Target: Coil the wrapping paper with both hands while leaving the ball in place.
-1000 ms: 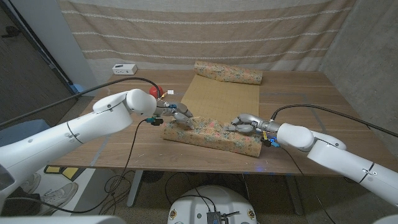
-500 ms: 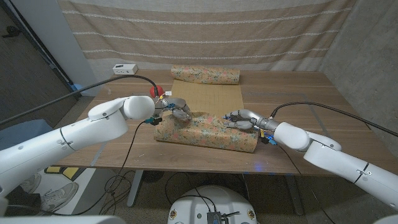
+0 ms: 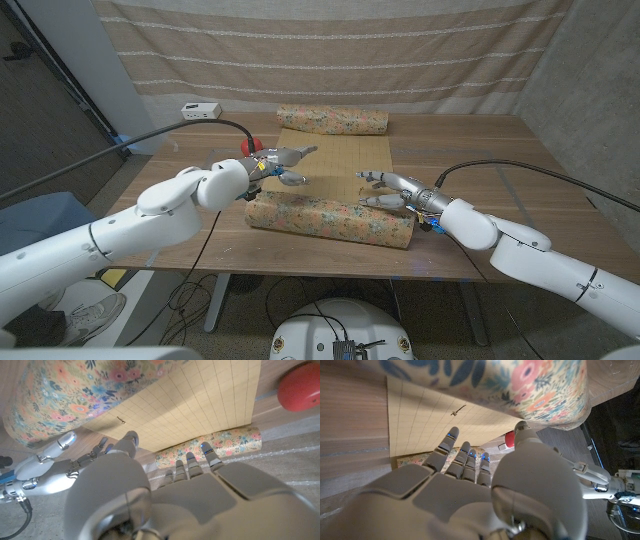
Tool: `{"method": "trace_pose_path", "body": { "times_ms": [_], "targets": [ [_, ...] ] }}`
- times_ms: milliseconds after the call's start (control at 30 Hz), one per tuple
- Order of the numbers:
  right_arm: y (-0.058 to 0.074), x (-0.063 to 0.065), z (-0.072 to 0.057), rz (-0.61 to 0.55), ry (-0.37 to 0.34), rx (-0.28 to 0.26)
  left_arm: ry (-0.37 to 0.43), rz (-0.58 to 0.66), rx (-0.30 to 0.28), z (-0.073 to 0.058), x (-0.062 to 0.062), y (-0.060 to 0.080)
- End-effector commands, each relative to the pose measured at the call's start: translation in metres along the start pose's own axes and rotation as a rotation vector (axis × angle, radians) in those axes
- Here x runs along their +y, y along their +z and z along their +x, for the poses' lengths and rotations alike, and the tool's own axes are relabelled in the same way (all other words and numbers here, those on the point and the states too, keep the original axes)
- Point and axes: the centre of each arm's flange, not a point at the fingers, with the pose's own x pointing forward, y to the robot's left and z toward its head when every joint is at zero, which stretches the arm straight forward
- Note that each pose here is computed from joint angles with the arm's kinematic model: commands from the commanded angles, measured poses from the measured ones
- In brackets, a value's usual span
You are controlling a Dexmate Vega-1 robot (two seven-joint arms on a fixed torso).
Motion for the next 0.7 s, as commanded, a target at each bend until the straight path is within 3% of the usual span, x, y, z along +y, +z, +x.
{"method": "trace_pose_path", "body": {
  "times_ms": [33,300,700],
  "targets": [
    [0.012,0.005,0.001,-0.065,-0.020,-0.024,0.271,0.149,-0.183,-0.035,0.018,0.038],
    [0.019,0.002,0.001,-0.092,-0.083,-0.045,0.327,0.236,-0.244,-0.051,0.008,0.058],
    [0.030,-0.003,-0.012,-0.073,-0.268,-0.093,0.263,0.183,-0.246,-0.051,-0.018,0.055]
  ]
}}
